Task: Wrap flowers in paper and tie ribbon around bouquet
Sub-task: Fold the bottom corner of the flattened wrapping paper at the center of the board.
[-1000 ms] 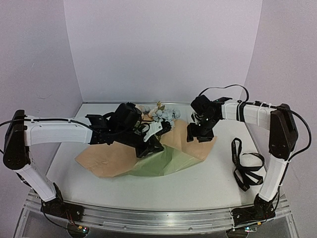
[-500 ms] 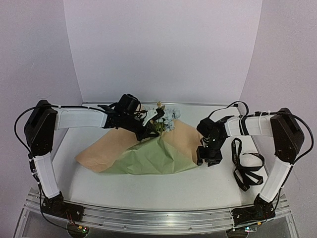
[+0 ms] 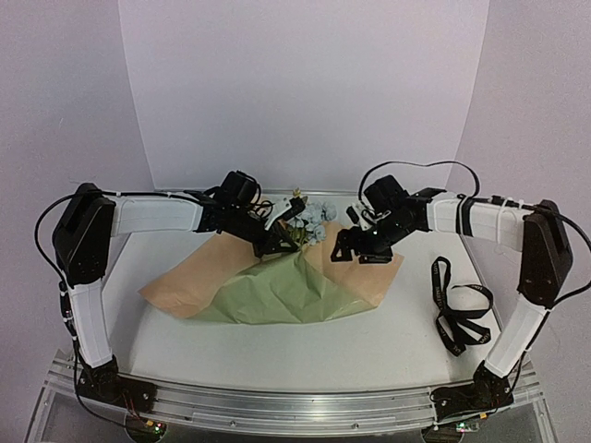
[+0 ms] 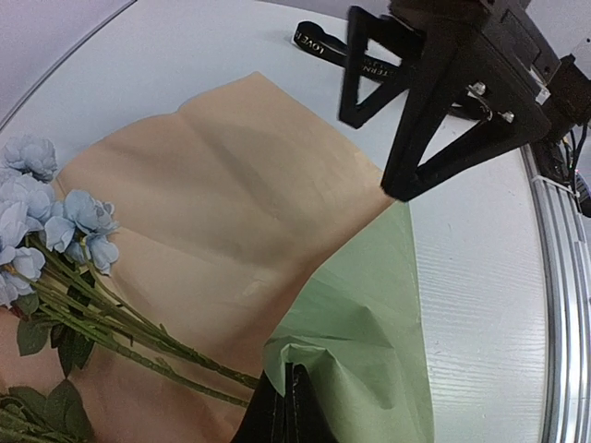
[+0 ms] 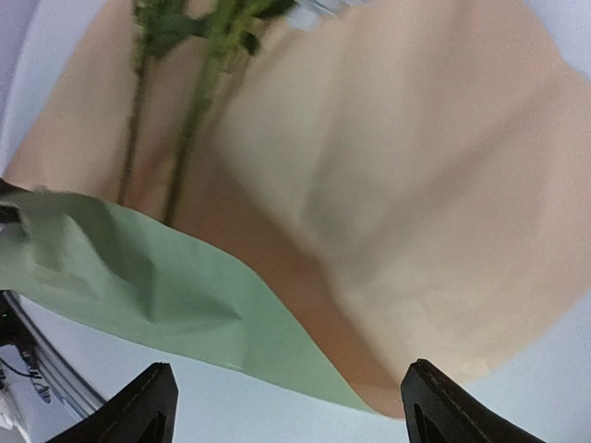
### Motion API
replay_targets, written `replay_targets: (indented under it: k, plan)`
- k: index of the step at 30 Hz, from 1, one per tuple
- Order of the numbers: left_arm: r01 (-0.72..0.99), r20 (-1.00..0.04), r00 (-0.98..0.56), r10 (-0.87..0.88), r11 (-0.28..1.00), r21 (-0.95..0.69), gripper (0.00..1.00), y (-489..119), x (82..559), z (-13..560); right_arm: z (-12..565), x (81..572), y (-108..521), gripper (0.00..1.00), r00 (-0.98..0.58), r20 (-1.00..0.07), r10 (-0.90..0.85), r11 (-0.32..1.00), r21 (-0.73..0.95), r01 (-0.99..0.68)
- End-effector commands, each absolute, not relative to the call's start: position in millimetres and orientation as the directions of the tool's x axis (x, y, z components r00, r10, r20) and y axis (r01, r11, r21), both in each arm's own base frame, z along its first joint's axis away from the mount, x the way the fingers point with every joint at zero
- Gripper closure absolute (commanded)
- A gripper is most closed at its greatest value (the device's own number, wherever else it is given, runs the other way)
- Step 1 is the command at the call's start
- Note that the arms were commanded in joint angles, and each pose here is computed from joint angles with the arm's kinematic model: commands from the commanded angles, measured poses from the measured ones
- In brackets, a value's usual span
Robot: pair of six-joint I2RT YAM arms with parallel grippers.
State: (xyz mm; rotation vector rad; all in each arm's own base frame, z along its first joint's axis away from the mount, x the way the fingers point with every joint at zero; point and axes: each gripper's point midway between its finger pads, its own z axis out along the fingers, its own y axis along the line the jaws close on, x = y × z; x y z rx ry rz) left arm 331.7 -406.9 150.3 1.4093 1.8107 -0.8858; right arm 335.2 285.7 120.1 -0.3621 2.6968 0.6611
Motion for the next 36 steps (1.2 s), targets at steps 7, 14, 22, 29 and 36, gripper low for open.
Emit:
replay_targets:
  k: [7, 14, 22, 29, 36]
  plan:
    - [0.986, -0.865, -0.155, 0.477, 0.128, -0.107, 1.00, -411, 327, 182, 130, 353, 366, 0.08, -0.869, -0.403, -0.288, 0.611, 0.621, -0.491]
    - [0.983, -0.869, -0.170, 0.464, 0.136, -0.119, 1.00, -409, 335, 185, 100, 353, 371, 0.12, -0.900, -0.338, -0.275, 0.614, 0.658, -0.435]
    - [0.981, -0.866, -0.179, 0.466, 0.151, -0.122, 1.00, -410, 342, 182, 62, 342, 356, 0.14, -0.921, -0.277, -0.272, 0.672, 0.630, -0.388]
    - [0.978, -0.865, -0.188, 0.465, 0.167, -0.122, 1.00, -411, 346, 177, 51, 334, 354, 0.22, -0.936, -0.241, -0.255, 0.672, 0.652, -0.351]
    - [0.949, -0.857, -0.270, 0.439, 0.273, -0.159, 0.89, -408, 367, 174, 51, 329, 346, 0.90, -0.949, -0.231, -0.212, 0.694, 0.648, -0.313]
